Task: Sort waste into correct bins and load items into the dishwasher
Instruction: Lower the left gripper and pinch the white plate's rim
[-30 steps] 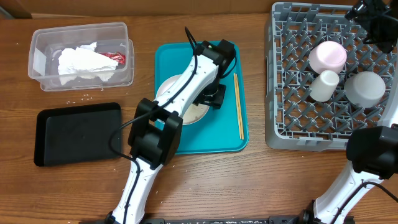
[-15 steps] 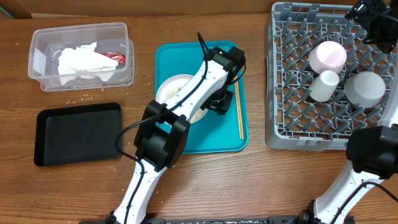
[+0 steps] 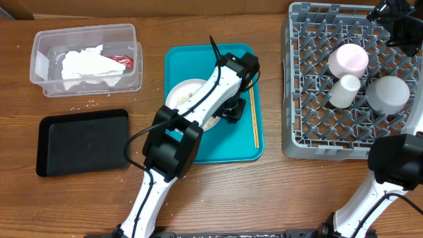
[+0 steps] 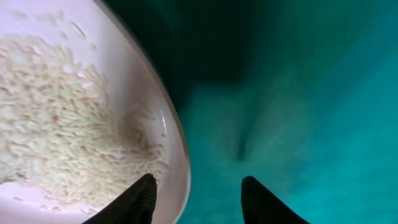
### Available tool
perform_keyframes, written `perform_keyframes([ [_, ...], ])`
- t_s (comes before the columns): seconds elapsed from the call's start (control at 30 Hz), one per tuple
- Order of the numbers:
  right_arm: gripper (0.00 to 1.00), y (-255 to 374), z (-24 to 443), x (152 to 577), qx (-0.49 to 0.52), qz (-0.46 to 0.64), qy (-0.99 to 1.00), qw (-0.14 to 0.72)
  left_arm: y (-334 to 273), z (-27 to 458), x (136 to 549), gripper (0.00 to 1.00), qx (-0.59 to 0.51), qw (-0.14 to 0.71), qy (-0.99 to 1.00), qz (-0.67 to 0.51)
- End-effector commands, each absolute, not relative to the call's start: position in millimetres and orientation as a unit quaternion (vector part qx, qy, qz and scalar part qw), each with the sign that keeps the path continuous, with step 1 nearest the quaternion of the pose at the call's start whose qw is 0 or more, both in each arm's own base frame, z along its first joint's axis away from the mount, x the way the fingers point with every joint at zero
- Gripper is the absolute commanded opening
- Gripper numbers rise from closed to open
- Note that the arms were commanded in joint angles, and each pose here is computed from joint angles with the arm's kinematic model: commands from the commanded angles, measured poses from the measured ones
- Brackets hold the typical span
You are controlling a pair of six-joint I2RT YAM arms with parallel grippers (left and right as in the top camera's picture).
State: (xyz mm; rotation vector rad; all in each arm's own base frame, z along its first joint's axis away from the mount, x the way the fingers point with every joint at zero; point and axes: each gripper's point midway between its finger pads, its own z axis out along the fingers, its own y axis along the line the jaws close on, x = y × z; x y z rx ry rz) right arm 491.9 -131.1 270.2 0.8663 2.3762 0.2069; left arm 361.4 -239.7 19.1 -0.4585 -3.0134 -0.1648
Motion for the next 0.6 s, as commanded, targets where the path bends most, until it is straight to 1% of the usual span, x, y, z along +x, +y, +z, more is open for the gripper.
perform_keyframes([
  [0.0, 1.0, -131.9, 278.9, 491.4, 0.329, 0.08, 0.889, 0.308, -232.1, 0.7, 351.6, 0.47, -0.159, 0.07, -0.983, -0.066],
  [0.1, 1.0, -131.9, 278.9, 491.4, 0.329, 0.08, 0.889, 0.308, -229.7, -2.9, 348.1, 0.42, -0.159, 0.076, -0.982, -0.069],
  [0.13, 1.0, -131.8, 278.8, 491.3, 0.329, 0.08, 0.889, 0.308, -229.3, -3.4, 347.5, 0.38, -0.159, 0.077, -0.982, -0.07],
  [0.2, 1.0, -131.8, 278.8, 491.3, 0.329, 0.08, 0.889, 0.308, -230.3, -3.8, 347.9, 0.33, -0.16, 0.075, -0.982, -0.069],
  [0.3, 1.0, -131.9, 278.9, 491.4, 0.329, 0.08, 0.889, 0.308, -232.5, -4.4, 351.2, 0.29, -0.16, 0.068, -0.983, -0.066],
  [0.47, 1.0, -131.9, 278.9, 491.4, 0.329, 0.08, 0.889, 0.308, -233.8, -2.2, 354.0, 0.12, -0.16, 0.062, -0.983, -0.065],
  [0.57, 1.0, -131.8, 278.9, 491.4, 0.329, 0.08, 0.889, 0.308, -234.2, 2.0, 354.5, 0.06, -0.16, 0.063, -0.983, -0.065],
])
